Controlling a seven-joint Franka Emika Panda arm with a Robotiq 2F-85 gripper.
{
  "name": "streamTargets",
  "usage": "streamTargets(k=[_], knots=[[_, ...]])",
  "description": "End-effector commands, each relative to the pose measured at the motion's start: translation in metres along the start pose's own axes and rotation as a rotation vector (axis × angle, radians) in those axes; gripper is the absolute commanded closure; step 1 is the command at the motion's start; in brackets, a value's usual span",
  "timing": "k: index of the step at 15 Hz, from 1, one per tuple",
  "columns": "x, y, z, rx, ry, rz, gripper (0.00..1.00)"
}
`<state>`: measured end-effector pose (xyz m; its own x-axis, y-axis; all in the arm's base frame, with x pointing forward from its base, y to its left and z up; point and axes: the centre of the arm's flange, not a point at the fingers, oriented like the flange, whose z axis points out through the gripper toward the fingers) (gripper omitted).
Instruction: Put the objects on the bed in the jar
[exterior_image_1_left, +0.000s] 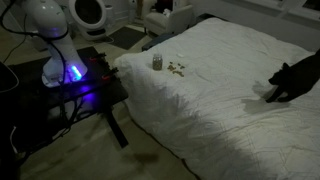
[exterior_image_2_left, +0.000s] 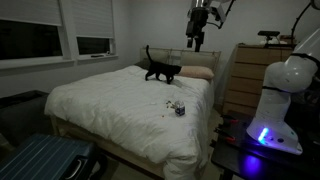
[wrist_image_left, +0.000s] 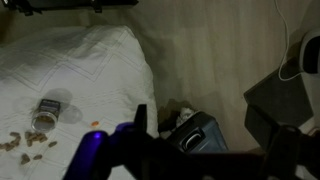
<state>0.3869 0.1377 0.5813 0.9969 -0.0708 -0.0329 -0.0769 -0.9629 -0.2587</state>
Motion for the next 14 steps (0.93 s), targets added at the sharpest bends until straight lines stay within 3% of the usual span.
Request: streamTargets(k=[1,7,14], knots=[[0.026,0.017,-0.013,0.047,0.091,0.106,0.0],[0.073,0.069,-0.028,0.087,0.311,0.273,0.0],[0.128,0.122,-0.02,0.048,0.472,0.321,0.0]])
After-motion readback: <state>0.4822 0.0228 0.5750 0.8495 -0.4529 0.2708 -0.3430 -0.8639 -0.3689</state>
